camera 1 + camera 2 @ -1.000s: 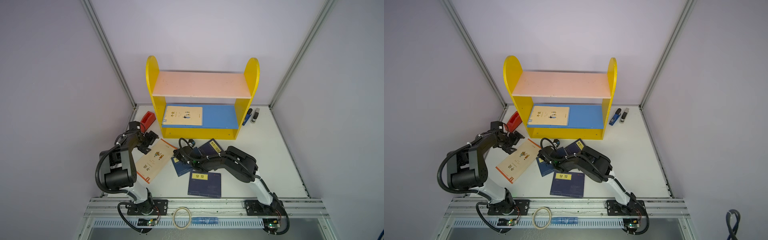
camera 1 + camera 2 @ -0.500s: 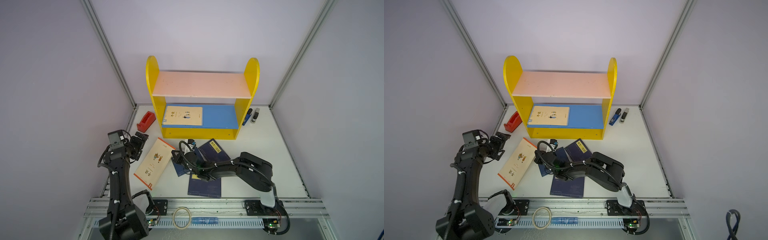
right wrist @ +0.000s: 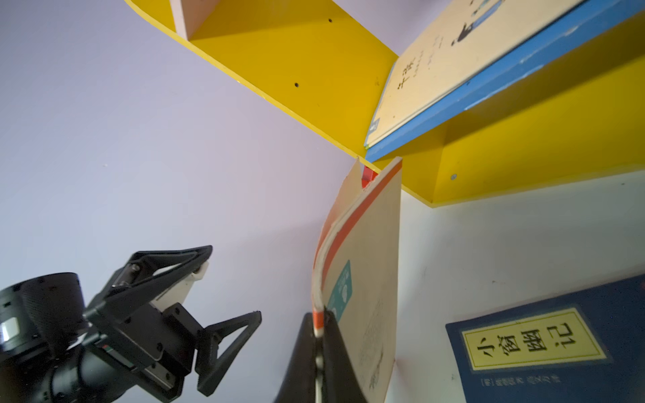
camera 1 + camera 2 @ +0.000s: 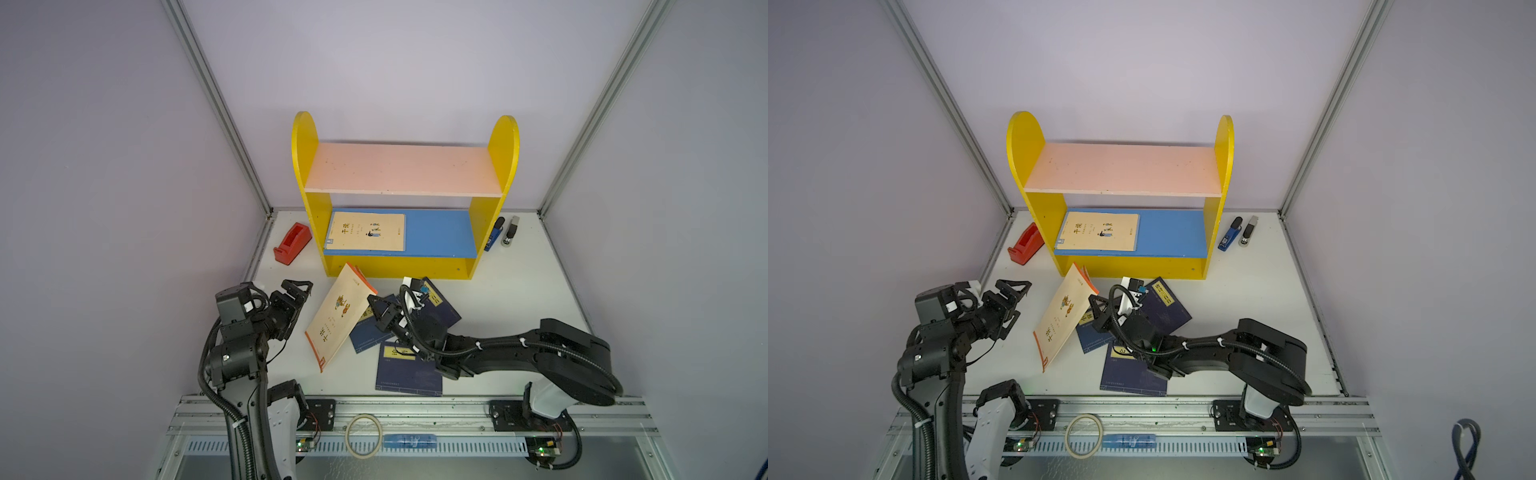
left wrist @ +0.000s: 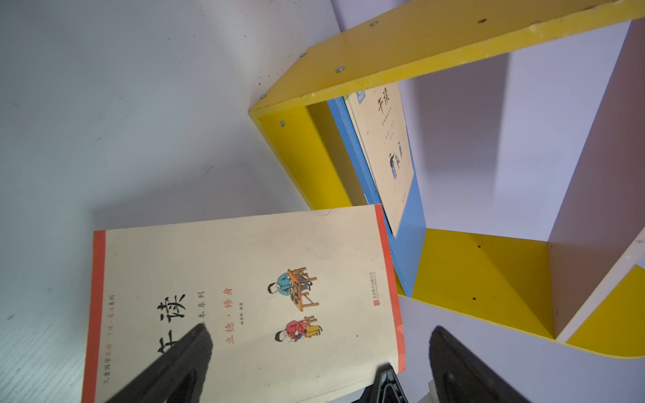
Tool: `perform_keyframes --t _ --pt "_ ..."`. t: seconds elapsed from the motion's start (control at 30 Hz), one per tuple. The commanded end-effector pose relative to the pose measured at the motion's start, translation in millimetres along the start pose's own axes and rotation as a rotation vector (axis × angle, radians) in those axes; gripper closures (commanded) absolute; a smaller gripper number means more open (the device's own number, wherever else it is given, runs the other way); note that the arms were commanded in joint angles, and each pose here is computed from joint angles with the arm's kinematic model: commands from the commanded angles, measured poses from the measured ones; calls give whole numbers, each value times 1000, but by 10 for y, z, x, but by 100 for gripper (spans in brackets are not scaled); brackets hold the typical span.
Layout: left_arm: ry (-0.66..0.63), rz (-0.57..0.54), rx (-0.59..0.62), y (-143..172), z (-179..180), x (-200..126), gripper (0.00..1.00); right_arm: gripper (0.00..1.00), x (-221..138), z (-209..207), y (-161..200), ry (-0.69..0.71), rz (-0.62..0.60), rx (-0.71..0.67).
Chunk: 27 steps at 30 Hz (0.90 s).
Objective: Stacking books/files
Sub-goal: Pick up the book from the middle-left of the table, then place the book on the bookshelf.
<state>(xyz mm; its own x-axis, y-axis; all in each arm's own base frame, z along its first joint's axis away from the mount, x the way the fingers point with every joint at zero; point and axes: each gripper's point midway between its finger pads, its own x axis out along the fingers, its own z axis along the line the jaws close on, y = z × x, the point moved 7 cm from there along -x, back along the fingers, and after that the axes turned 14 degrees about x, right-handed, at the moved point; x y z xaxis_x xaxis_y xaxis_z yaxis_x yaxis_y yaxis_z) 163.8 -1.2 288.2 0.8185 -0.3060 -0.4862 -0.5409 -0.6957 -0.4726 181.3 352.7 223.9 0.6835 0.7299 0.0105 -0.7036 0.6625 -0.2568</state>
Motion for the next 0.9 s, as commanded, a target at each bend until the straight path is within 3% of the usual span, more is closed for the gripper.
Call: perform_keyframes --t 0.0,0.43,0.63,0.87 --pt "62 51 -22 128 -25 -16 0 100 -174 220 -153 -100 -67 18" --pt "257 70 -94 531 -69 -72 0 100 -1015 431 -702 -164 -255 50" --pt "330 169 -130 687 -78 157 0 100 -1171 546 -850 -161 -315 51" --pt "406 225 -18 897 -379 443 0 100 -1204 589 -852 -202 -300 79"
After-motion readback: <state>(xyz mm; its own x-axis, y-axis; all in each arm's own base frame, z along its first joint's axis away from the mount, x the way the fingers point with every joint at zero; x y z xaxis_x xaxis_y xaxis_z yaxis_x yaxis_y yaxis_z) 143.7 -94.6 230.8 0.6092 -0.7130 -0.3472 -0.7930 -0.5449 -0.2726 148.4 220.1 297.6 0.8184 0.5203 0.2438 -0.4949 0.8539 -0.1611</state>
